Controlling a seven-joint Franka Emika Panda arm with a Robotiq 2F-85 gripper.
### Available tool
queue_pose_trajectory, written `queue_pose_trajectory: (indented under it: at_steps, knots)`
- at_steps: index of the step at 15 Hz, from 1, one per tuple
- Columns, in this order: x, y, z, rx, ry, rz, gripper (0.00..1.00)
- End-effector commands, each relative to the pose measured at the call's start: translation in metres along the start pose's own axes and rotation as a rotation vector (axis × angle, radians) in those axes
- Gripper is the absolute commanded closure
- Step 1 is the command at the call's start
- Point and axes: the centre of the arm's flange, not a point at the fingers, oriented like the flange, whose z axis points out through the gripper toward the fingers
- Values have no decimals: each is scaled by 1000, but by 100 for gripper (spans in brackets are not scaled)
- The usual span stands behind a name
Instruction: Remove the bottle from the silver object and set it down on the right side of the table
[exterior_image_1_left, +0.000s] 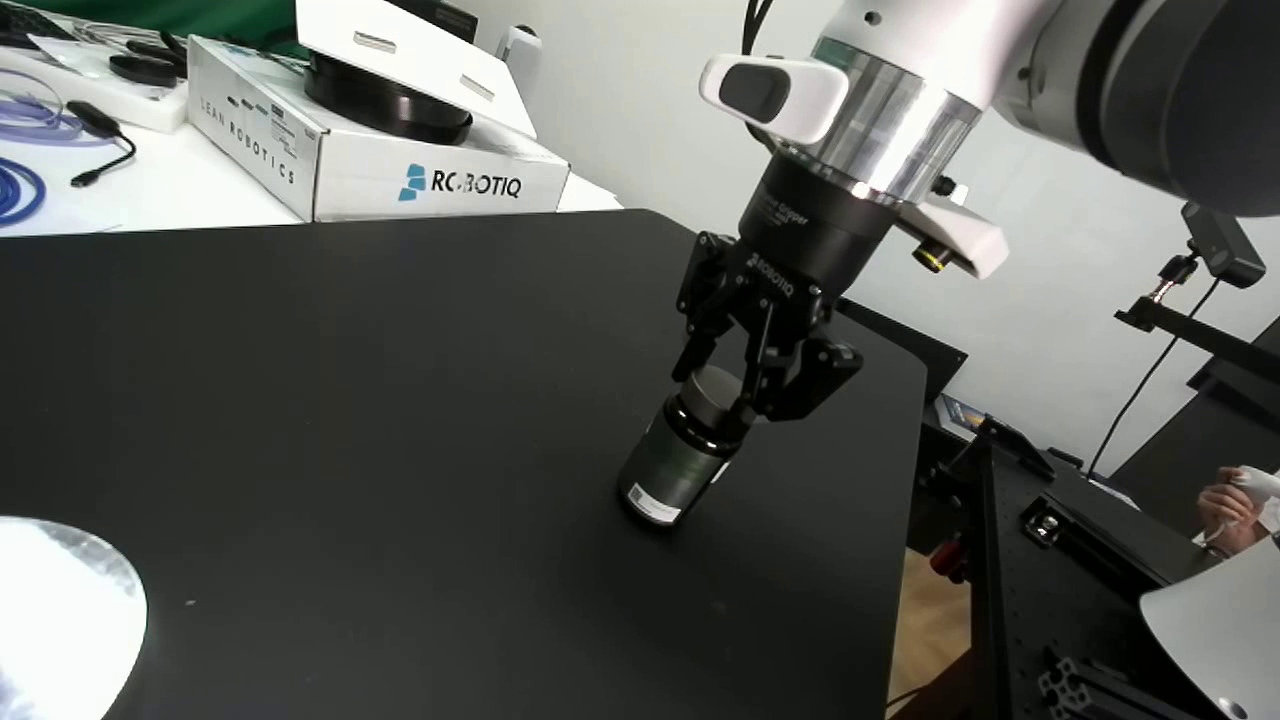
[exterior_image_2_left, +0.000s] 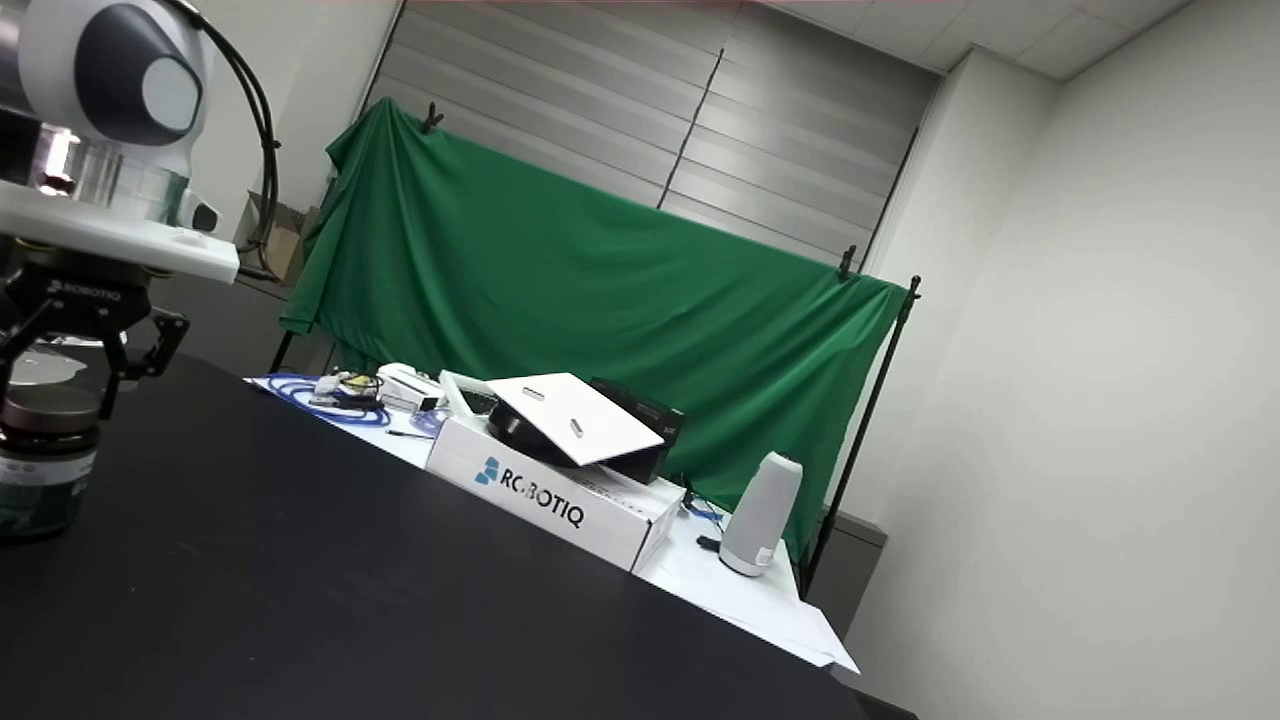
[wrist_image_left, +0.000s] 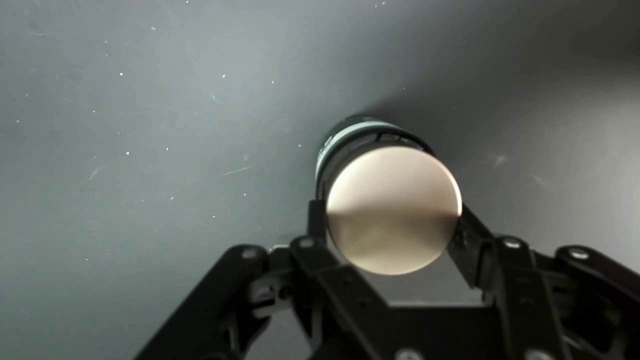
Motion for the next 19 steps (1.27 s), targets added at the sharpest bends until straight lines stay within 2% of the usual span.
queue_pose_trajectory:
  at_steps: [1,2,4,7,13,15,16,19]
  knots:
    - [-9,-1,-3,5,1,-2,15]
    - [-7,-2,-5,10,-5,-7,14]
    - [-2,-4,-22,18,-11,-20,2]
    - [6,-8,-51,35,-14,-33,0]
    - [14,-24,-115,-3,-29,-70,0]
    - [17,-32,-127,-12,-51,-85,0]
    - [19,-27,-107,-9,-38,-78,0]
    - [20,-34,-120,-18,-45,-93,0]
